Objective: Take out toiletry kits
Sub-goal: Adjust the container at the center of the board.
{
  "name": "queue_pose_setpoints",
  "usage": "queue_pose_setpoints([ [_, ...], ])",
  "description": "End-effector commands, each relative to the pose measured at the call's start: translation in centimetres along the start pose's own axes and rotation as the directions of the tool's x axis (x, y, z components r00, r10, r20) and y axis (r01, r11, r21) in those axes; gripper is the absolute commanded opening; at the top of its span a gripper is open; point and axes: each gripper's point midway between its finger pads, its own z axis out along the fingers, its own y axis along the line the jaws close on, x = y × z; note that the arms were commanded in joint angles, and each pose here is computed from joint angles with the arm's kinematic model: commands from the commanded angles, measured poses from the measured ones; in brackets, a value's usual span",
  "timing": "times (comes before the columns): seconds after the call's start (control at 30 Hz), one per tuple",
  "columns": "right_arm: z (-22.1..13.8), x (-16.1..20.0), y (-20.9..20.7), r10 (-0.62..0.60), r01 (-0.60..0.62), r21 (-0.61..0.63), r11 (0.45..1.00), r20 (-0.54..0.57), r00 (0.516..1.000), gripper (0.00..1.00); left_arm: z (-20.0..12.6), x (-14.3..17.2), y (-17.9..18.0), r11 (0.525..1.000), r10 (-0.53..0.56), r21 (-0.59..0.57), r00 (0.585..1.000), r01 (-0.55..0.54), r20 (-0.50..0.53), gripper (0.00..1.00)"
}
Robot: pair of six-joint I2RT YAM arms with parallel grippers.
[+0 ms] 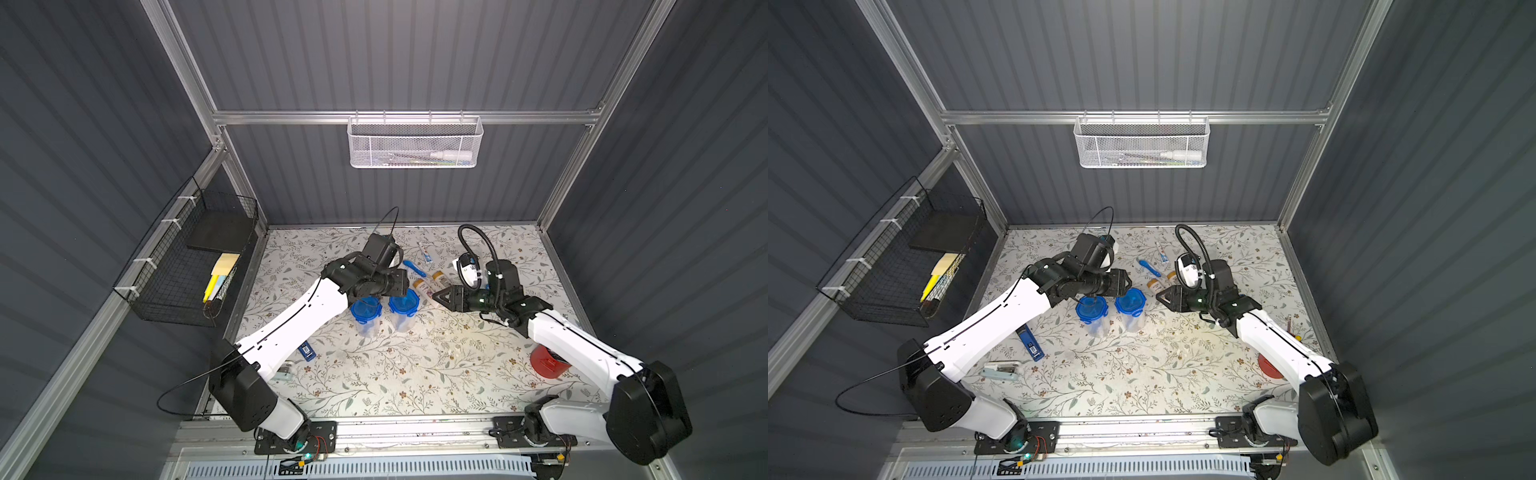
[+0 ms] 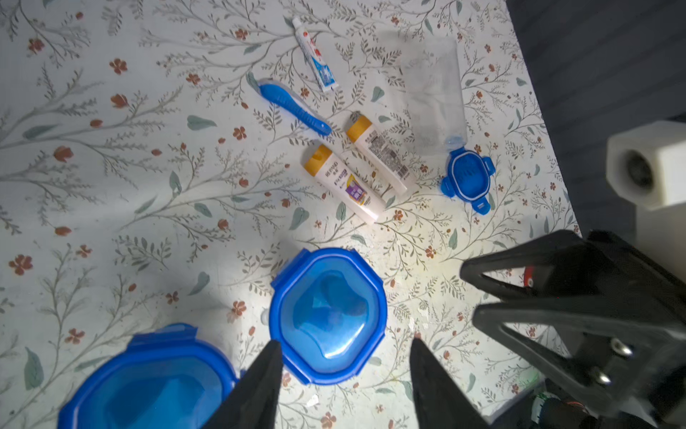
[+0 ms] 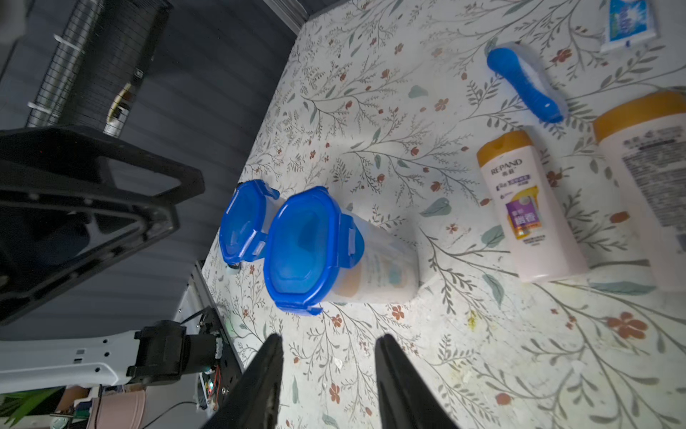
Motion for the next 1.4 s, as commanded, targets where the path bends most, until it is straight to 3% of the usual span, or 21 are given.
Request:
queue_pose_setpoints([
  [0.0,-0.1,-2.0,1.0,-0.026,0.026,-0.03,0.999,0.03,0.999,0.42,-0.8,0.4,-0.1,1.0,-0.008,-0.026,1.0,0.008,-0.009,0.43],
  [0.23,1.0,-3.8,-0.3,0.033,-0.033,-0.009,0.999,0.032,0.999,0.46,-3.0,0.8,-2.1,0.999,0.009,0.034,1.0,-0.009,0.015,0.42],
  [0.5,3.1,-8.3,0.4,0.075,-0.075,-0.074,0.994,-0.003,0.997,0.47,-0.7,4.9,-2.3,0.998,0.048,-0.037,0.994,-0.052,-0.1,0.43],
  [0.83,7.3,-9.5,-1.1,0.149,-0.161,-0.097,0.982,-0.113,0.982,0.49,0.0,5.8,-2.9,0.999,0.022,-0.035,0.995,-0.025,-0.1,0.44],
  [1.07,10.0,-7.6,-0.2,0.146,-0.175,-0.138,0.975,-0.198,0.969,0.45,1.3,7.1,-1.4,0.995,0.012,-0.095,0.993,-0.023,-0.117,0.42],
  [1.27,11.8,-5.5,1.3,0.125,-0.172,-0.166,0.971,-0.261,0.957,0.32,2.2,7.6,-0.7,0.989,0.022,-0.139,0.988,-0.044,-0.154,0.27],
  [1.37,12.3,-4.5,1.5,0.119,-0.169,-0.16,0.973,-0.282,0.952,0.3,2.6,8.0,-0.3,0.987,0.019,-0.157,0.987,-0.044,-0.16,0.26],
])
